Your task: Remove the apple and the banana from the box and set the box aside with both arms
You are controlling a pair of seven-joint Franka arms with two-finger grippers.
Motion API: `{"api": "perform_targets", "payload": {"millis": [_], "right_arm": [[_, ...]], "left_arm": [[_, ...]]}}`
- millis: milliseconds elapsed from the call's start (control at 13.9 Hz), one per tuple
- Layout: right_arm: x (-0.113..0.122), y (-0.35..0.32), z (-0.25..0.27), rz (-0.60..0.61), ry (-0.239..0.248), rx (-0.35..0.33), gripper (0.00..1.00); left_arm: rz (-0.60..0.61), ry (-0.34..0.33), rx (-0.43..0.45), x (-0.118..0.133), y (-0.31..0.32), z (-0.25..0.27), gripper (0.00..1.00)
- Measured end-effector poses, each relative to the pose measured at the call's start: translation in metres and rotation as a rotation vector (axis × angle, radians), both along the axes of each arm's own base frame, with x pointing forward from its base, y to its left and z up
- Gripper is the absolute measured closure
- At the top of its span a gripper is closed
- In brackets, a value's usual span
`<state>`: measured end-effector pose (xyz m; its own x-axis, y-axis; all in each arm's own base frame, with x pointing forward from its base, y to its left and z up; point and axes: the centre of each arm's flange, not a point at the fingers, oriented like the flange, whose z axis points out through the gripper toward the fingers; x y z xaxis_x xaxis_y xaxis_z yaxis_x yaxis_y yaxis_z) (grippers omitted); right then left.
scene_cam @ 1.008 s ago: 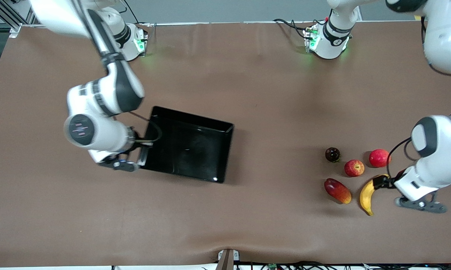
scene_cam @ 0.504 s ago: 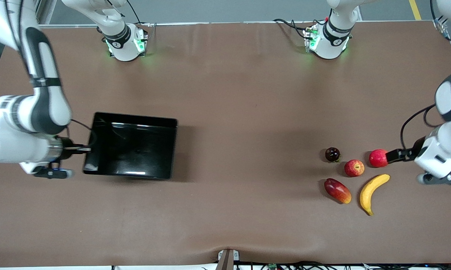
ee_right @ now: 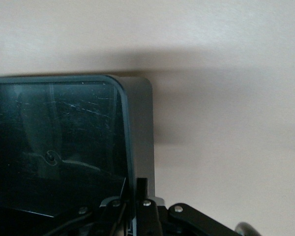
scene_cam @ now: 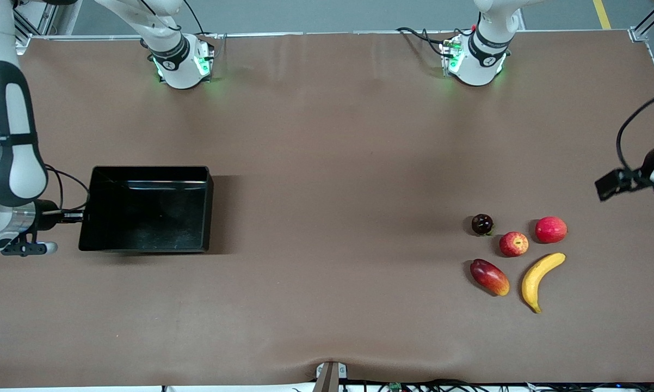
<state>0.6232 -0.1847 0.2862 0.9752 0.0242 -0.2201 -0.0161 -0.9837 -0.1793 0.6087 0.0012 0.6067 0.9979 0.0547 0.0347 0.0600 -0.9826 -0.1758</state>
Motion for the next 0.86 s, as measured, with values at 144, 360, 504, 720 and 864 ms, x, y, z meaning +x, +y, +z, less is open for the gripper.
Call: {"api": "perform_targets", "payload": {"millis": [144, 360, 504, 720, 864], "right_arm": [[-0.008, -0.024, -0.023, -0.01, 0.006, 0.032, 0.94], [-0.017, -0.049, -0.046, -0.031, 0.007, 0.062, 0.94], [-0.02, -0.057, -0.049, -0.046, 0.004, 0.071, 0.92], [-0.021, -0.059, -0.051, -0.047, 0.007, 0.076, 0.73], [-0.015, -0.054, -0.039, -0.027, 0.021, 0.095, 0.5]], "left_arm": [[0.001, 0.008, -0.033, -0.018, -0.011, 0.018, 0.0], [-0.006, -0.003, -0.04, -0.044, -0.025, 0.035, 0.0], [-0.01, 0.002, -0.039, -0.061, -0.032, 0.038, 0.0], [-0.019, 0.005, -0.057, -0.077, -0.039, 0.041, 0.0], [-0.015, 0.001, -0.057, -0.082, -0.037, 0.043, 0.0]]}}
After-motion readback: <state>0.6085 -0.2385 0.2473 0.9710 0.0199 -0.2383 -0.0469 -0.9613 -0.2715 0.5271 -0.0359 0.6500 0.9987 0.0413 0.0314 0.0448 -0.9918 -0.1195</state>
